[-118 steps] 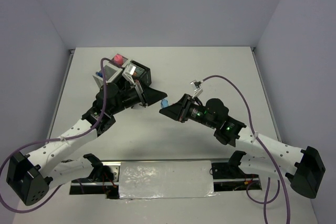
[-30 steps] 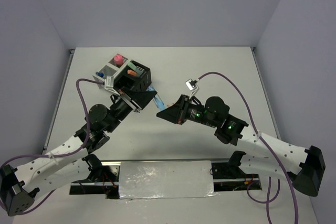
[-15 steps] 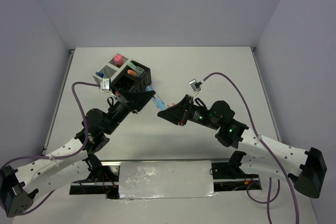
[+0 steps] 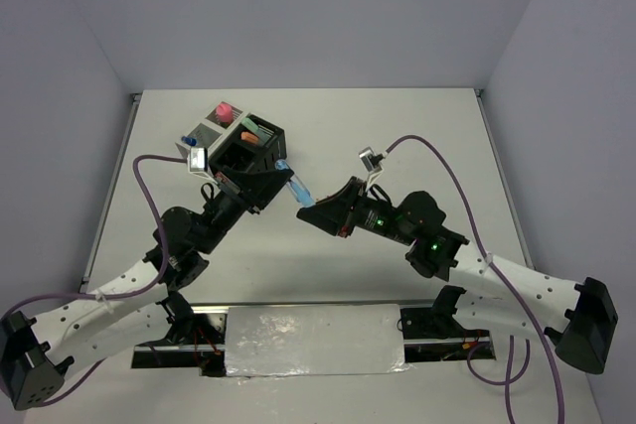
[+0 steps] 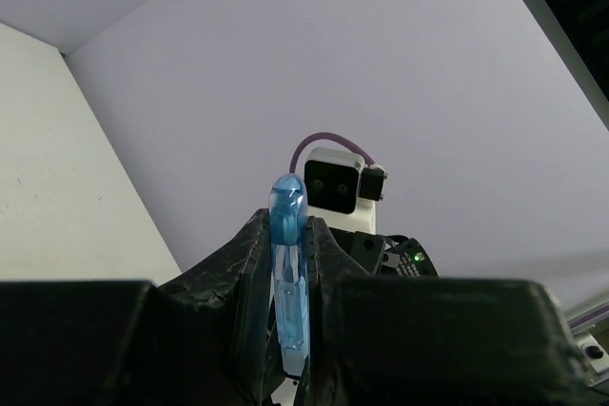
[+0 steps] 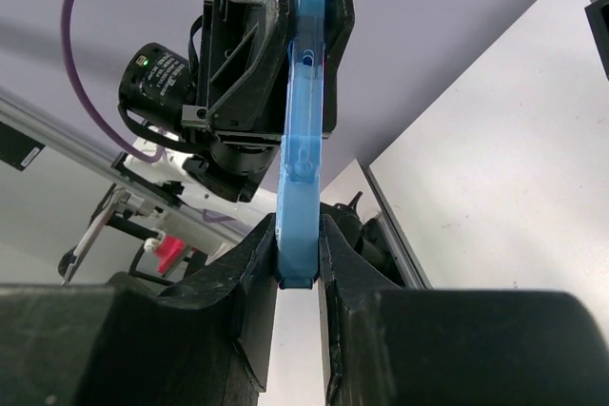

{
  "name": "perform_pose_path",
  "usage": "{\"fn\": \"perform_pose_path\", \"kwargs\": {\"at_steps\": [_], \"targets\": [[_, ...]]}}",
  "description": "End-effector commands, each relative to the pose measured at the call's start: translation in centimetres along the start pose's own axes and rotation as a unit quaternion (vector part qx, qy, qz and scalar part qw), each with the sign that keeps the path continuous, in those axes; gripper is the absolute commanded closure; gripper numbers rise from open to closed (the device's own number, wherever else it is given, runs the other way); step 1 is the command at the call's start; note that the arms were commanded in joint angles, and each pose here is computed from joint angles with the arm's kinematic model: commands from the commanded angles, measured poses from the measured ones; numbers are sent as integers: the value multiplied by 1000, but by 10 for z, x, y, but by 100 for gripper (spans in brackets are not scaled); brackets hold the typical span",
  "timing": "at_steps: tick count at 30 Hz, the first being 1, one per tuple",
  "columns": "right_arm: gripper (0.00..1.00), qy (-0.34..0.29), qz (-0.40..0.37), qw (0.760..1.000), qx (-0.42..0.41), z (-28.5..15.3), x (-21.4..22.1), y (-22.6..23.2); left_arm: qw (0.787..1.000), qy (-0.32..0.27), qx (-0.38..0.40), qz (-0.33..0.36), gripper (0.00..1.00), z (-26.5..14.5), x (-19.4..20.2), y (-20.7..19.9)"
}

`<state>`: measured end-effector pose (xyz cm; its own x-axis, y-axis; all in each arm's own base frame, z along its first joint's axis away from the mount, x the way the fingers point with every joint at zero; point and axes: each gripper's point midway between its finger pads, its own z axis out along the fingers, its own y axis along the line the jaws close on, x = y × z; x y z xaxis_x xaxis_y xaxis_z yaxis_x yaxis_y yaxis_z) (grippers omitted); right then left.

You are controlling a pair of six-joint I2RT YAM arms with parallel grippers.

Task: Sort the stationery into containers
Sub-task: Close the pen cap on the pen.

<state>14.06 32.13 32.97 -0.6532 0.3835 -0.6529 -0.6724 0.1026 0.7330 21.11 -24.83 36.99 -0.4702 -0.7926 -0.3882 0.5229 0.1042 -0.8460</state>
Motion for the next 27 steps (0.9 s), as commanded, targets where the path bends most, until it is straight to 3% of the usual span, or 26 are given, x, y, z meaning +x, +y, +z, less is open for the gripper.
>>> {"fn": "perform_pose_path", "kwargs": {"at_steps": [1,13,21,27], "targets": [[100,-62,-40,993,-92,3,-37,55,999,26,-7,34,100,-3,13,16],[99,-49,-86,992,-82,27,-54,67,996,47,12,75,100,-19,20,14],[98,39,-169,983,-63,68,-67,80,979,178,54,85,100,-28,76,19],[99,56,-199,977,-51,85,-86,87,970,211,44,114,100,-45,95,32]]}}
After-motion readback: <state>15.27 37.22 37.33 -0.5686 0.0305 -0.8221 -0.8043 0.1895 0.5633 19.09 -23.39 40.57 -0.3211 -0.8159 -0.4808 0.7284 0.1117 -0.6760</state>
